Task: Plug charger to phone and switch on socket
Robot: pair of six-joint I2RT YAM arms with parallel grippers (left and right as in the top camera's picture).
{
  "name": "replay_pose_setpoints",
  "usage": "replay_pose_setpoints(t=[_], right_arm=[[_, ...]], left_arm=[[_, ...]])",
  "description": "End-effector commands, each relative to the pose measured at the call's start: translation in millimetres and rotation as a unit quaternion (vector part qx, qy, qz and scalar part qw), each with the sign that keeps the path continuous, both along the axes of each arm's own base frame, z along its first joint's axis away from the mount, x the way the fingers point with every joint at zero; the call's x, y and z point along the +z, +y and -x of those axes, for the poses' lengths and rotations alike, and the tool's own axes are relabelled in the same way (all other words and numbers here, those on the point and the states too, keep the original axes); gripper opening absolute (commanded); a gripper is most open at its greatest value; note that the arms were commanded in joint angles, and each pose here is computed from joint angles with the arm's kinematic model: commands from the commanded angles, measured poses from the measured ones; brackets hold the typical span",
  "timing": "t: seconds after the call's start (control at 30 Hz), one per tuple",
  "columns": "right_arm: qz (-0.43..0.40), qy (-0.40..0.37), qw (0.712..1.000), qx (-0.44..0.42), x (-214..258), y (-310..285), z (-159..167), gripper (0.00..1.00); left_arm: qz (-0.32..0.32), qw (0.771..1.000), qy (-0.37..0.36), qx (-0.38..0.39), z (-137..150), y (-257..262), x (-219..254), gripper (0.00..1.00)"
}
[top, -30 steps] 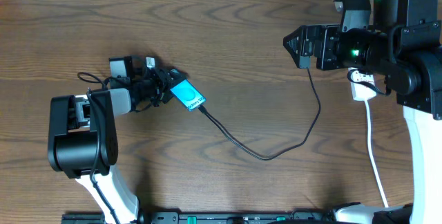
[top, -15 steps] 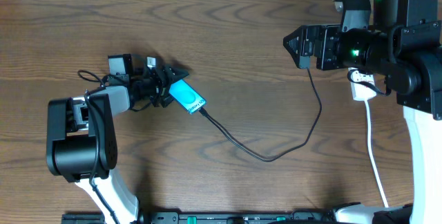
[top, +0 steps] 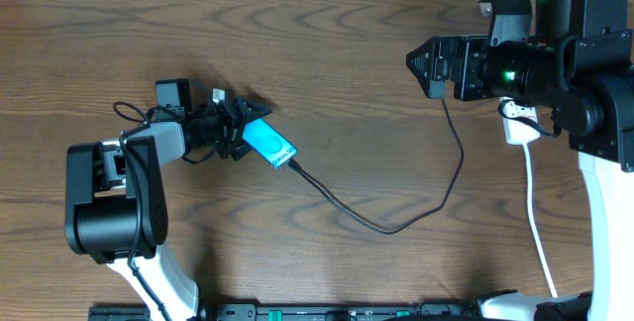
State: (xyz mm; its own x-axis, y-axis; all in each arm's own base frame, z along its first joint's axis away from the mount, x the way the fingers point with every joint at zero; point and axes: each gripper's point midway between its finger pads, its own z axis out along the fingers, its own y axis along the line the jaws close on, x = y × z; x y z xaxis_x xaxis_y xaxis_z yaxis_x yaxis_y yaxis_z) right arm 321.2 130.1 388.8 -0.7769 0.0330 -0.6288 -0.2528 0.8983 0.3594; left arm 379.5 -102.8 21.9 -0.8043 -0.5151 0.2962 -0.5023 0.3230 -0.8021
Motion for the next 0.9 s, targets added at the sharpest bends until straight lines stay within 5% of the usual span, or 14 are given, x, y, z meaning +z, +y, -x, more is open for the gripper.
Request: replay_pose_setpoints(t=[0.0,0.87], right_arm=[[0.001,-0.008,1.0,-0.003,5,-3,0,0.99],[0.003,-0.01,1.0,-0.001,5,-3,0,0.99]], left_arm=[[-0.108,0.987,0.115,0.041,38,26,-74,0.84],[-0.172,0.967,0.185,0.029,64,42,-86,0.87]])
